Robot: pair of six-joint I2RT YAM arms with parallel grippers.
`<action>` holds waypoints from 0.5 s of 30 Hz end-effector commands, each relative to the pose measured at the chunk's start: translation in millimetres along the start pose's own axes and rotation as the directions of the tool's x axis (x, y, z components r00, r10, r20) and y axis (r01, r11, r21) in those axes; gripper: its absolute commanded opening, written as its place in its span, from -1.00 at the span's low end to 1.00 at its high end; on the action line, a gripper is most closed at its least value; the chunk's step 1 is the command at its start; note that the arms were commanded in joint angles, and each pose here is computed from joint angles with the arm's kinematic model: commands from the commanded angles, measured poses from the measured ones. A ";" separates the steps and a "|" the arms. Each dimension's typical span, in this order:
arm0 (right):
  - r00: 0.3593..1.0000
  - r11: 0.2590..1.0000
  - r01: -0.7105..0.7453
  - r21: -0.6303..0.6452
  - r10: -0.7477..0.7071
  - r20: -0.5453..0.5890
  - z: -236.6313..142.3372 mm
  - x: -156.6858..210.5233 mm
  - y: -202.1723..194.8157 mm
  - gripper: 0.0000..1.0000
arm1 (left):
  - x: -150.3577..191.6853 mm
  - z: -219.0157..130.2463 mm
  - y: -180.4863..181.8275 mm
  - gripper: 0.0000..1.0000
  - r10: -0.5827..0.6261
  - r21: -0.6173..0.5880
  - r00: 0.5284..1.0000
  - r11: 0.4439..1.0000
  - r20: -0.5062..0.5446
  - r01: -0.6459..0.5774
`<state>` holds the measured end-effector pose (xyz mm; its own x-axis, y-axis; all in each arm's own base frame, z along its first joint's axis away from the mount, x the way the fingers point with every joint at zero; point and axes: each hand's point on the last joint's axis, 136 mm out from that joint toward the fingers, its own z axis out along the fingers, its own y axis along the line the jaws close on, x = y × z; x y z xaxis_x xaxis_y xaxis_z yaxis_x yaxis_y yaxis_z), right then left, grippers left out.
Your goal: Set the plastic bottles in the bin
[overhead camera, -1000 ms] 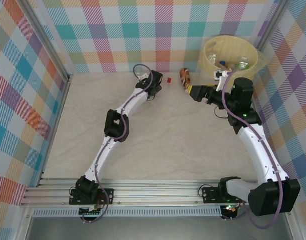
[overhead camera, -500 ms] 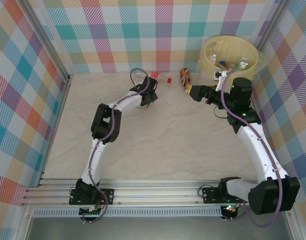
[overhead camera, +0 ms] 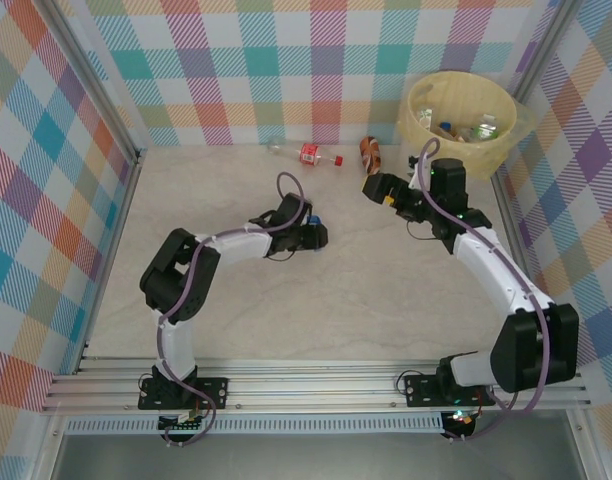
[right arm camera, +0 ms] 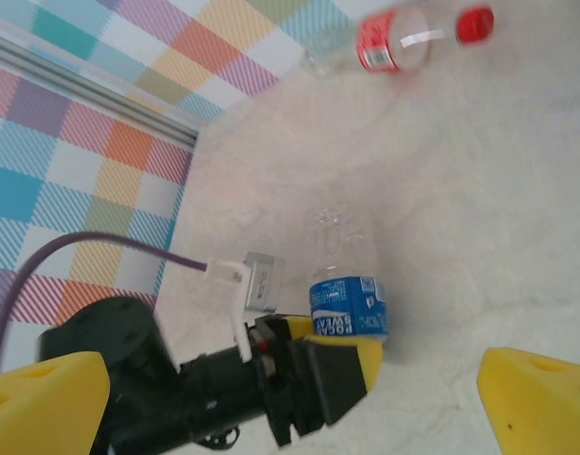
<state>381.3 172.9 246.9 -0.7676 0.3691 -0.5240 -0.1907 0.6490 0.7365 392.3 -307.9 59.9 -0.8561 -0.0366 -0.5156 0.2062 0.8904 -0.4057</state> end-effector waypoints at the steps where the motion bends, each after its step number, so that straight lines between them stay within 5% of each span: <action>1: 0.988 0.992 -0.120 0.028 0.122 -0.097 15.0 24.2 -16.0 0.99 | 10.2 -14.0 -32.8 -0.25 0.118 0.091 0.992 0.989 0.035 -0.121; 10: 0.920 0.978 -0.201 -0.058 0.168 -0.355 51.4 63.9 -26.5 0.98 | 32.0 -31.6 -95.0 -0.28 0.223 0.270 0.970 0.932 0.095 -0.241; 15: 0.911 0.980 -0.157 -0.121 0.096 -0.402 56.6 71.7 -24.3 0.96 | 35.4 -48.7 -123.8 -0.30 0.241 0.405 0.966 0.877 0.097 -0.259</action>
<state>369.1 208.5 143.6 -0.9604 0.2197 -0.1711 -0.0207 0.5564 0.8306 323.3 -379.0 88.1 -0.7841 0.1359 -0.6055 0.4974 0.7211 -0.4822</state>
